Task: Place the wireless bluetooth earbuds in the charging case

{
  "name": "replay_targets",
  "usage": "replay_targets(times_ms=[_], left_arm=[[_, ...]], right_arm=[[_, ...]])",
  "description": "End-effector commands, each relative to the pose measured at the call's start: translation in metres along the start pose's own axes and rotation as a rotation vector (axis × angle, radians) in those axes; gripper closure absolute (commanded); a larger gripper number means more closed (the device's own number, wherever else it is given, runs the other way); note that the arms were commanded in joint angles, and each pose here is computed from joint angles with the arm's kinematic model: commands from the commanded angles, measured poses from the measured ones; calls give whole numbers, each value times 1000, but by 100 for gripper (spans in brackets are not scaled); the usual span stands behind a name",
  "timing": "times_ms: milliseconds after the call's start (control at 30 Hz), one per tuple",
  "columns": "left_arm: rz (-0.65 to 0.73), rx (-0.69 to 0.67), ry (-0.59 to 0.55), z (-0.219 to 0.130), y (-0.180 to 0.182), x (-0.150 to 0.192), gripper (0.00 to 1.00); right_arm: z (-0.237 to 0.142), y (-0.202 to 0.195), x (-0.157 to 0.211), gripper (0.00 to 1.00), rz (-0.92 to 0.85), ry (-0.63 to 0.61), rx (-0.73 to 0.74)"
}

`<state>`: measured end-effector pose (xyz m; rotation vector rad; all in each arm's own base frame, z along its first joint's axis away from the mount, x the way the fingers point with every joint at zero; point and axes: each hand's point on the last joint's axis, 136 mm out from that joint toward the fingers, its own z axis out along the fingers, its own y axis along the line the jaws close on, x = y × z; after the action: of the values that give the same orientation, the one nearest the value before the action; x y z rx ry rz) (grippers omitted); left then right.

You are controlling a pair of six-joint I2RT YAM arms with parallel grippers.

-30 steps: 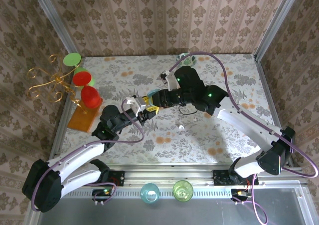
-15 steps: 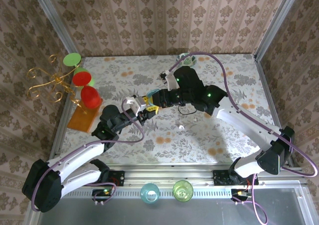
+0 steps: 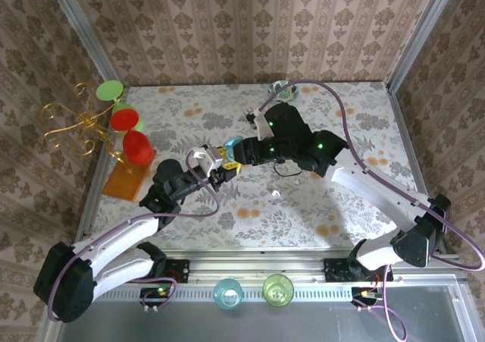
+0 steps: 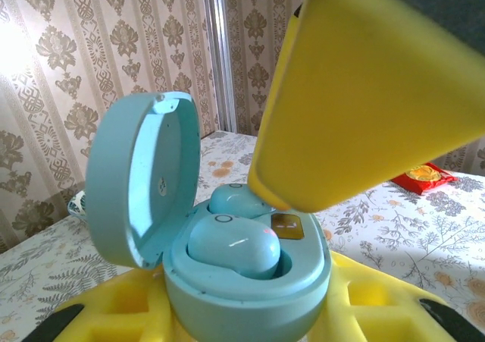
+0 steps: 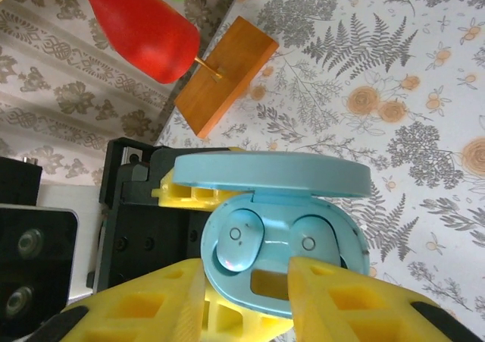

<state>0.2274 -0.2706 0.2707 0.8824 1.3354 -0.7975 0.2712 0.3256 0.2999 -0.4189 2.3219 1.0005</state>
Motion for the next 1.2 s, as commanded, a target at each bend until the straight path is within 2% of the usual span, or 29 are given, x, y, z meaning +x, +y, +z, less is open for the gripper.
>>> replay_targets(times_ms=[0,67,100,267,400,500,633,700,867,1067,1167], left_arm=[[60,-8,-91,-5,0,-26,83],[60,-10,-89,-5,0,-25,83],[60,-14,-88,-6,1,-24,83],[66,-7,-76,-6,-1,-19,83],[86,46,-66,-4,-9,-16,84],[106,79,-72,-4,-16,-17,85],[118,92,-83,-6,-20,-19,85],[121,98,-90,-7,-22,-21,85],[109,68,-89,-10,-18,-22,84],[102,42,-92,-9,-13,-24,83],[99,45,-96,-7,-13,-25,83]], right_arm=[[-15,-7,-6,61,-29,-33,61],[-13,-6,-7,58,-40,-39,51],[-26,3,-11,57,-57,-72,22],[-45,21,-22,53,-103,-155,-58],[-54,21,-32,50,-107,-199,-51],[-48,7,-40,44,-84,-195,13],[-38,-1,-51,31,-65,-184,48],[-19,-13,-46,28,-45,-126,81],[-7,-18,-37,27,-36,-79,80],[-17,-18,-24,27,-18,-80,46],[-31,-11,-30,26,11,-133,-20]])
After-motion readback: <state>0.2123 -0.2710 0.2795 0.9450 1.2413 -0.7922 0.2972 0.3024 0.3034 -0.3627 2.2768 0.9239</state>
